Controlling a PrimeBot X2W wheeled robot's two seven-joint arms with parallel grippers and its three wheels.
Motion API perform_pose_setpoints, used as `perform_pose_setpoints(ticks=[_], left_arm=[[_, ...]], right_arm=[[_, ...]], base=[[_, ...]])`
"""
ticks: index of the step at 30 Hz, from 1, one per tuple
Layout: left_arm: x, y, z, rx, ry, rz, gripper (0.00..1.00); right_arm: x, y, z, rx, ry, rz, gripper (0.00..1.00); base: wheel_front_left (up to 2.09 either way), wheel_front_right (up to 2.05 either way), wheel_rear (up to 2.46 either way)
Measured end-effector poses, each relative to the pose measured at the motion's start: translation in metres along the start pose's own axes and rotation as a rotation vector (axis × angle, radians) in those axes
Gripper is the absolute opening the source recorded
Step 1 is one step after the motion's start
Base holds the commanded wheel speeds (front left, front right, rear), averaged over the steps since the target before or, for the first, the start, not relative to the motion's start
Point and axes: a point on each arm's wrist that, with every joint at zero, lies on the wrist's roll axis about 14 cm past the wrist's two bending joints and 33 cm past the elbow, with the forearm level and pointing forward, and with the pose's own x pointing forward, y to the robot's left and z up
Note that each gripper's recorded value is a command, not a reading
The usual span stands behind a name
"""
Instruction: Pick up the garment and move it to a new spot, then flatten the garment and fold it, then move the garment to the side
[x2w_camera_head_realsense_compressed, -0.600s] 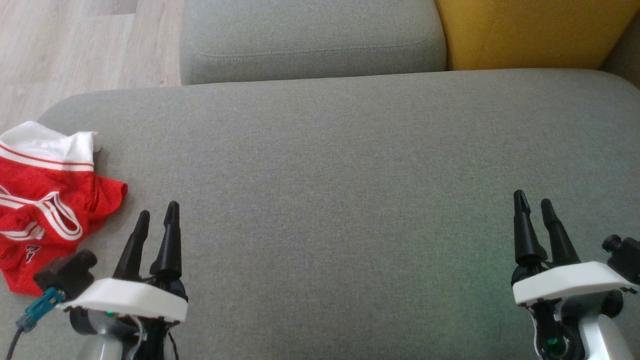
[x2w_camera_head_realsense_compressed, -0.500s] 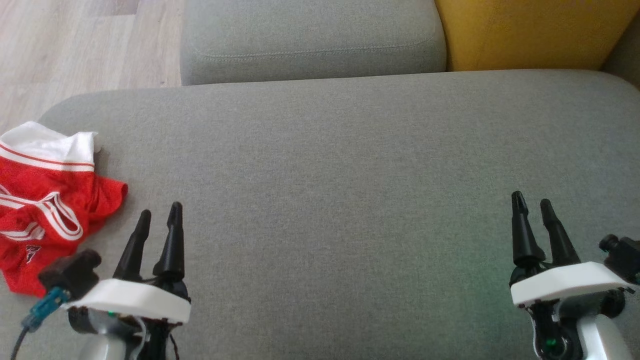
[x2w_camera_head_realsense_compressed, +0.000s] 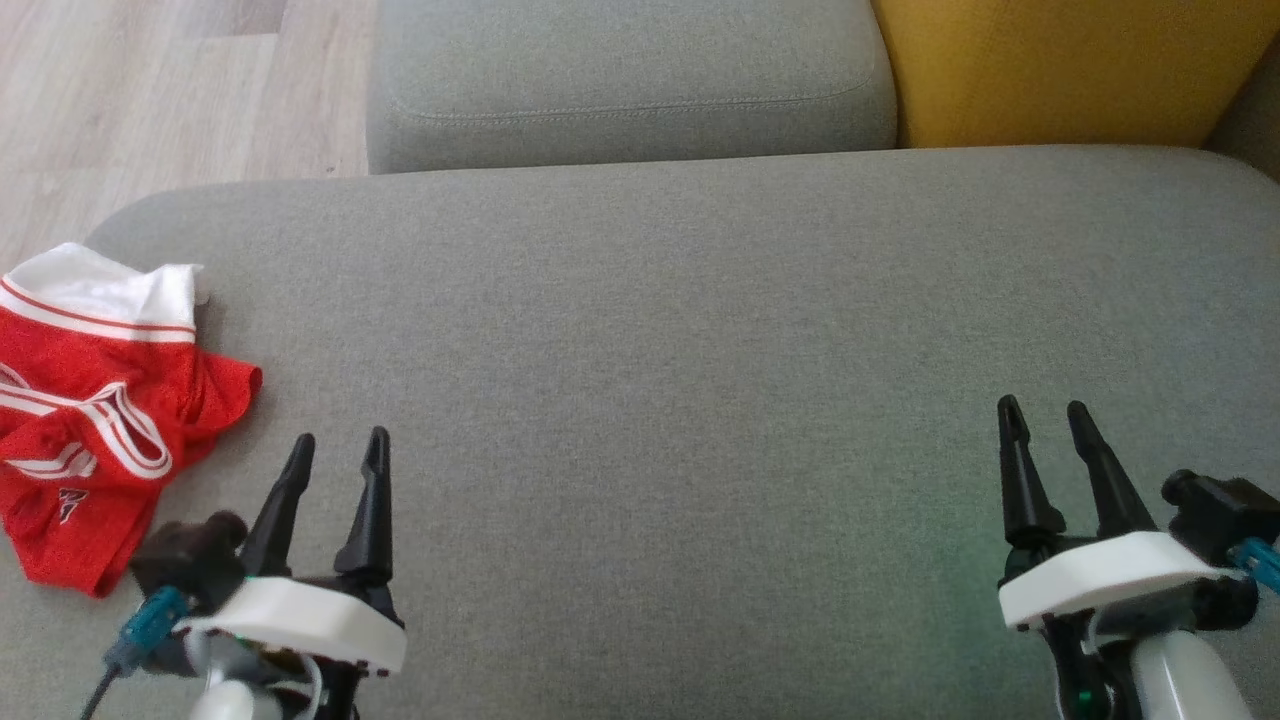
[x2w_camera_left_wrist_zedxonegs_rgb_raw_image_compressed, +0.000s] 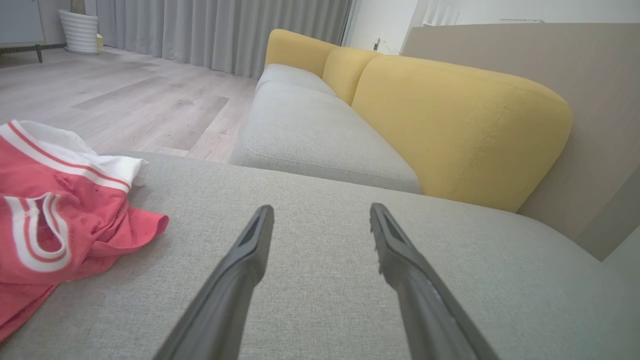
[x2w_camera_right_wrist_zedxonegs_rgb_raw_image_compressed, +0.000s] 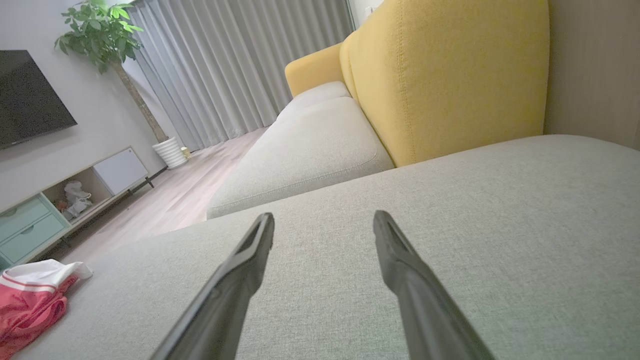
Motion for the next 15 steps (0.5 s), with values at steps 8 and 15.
perform_pose_setpoints(ticks=[8,15], left_arm=[[-0.0020,-0.0030,0.0012,0.112,-0.014,-0.019,1.00],[-0.0048,-0.0044,-0.0060,0.175,-0.001,-0.029,1.00]], right_arm=[[-0.0027,0.0020,-0.0039,-0.092,0.007,0.005,1.00],[-0.0046,0.0035,-0.0074,-0.152,0.016,0.008,1.00]], base=[[0.00,0.00,0.00],[0.00,0.00,0.00]])
